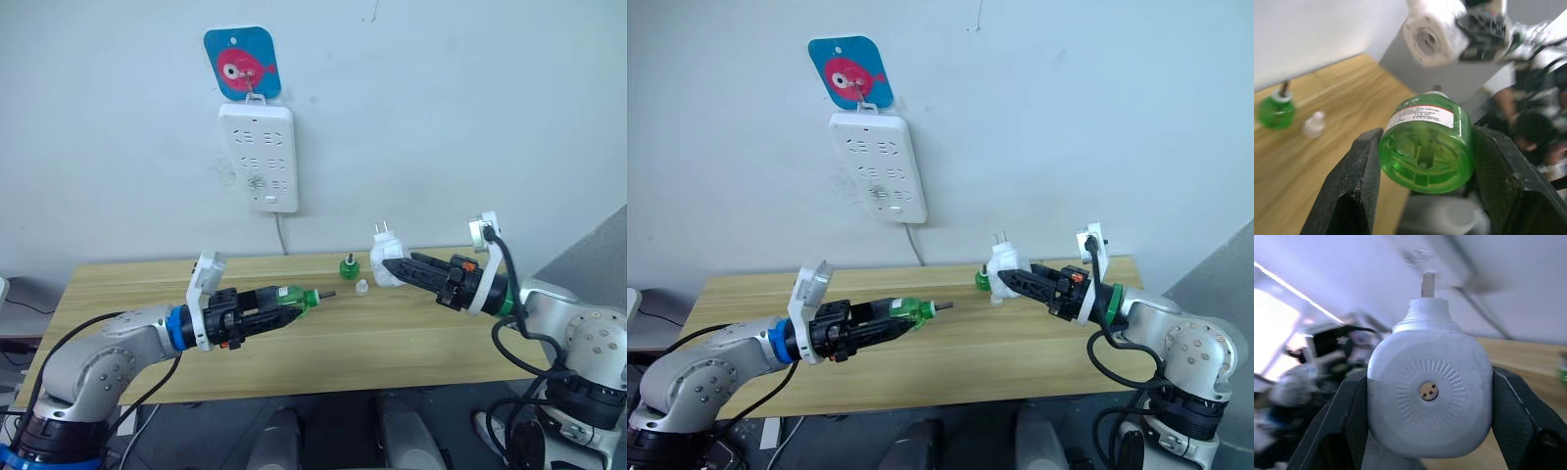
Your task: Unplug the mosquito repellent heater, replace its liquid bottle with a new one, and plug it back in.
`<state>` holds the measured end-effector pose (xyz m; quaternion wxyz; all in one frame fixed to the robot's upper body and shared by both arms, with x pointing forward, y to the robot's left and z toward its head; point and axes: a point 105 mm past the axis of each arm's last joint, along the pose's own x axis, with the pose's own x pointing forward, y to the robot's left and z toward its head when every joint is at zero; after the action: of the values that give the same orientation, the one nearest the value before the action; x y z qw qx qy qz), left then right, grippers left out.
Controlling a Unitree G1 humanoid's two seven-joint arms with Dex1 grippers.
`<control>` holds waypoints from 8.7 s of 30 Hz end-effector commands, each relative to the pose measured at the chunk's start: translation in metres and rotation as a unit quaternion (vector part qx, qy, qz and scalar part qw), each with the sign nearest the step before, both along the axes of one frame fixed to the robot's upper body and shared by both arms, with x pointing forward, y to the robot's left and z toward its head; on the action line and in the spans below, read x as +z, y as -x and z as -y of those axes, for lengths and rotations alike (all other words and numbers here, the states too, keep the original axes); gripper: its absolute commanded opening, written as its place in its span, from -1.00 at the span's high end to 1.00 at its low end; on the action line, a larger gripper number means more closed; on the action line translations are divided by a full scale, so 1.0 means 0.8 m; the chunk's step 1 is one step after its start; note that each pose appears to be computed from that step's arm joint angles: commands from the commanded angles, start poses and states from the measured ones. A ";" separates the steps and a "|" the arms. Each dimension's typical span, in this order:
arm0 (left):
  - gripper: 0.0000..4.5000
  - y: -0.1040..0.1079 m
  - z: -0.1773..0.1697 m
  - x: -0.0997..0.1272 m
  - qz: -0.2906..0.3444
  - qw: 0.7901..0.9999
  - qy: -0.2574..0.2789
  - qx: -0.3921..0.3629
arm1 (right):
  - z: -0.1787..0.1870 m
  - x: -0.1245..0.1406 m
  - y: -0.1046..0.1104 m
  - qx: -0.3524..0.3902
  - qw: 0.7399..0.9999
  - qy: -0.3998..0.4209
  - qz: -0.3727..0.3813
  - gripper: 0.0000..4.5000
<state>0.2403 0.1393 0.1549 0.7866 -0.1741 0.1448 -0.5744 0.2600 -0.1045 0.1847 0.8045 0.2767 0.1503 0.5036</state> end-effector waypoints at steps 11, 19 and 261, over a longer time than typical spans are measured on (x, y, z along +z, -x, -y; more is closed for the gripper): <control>-0.07 0.001 0.014 0.046 -0.018 0.997 0.072 -0.030 | -0.038 0.045 0.038 0.058 0.992 -0.102 -0.041 -0.32; -0.07 0.004 0.021 0.048 -0.023 0.996 0.073 -0.040 | -0.044 0.045 0.036 0.051 0.992 -0.099 -0.055 -0.32; -0.07 0.002 0.072 0.052 0.065 0.994 0.069 -0.053 | -0.026 0.025 0.045 0.077 0.992 -0.063 -0.073 -0.32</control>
<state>0.2448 0.0889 0.1855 0.7581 -0.1986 0.0872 -0.6150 0.2388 -0.0976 0.2002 0.7561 0.3607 0.1904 0.5118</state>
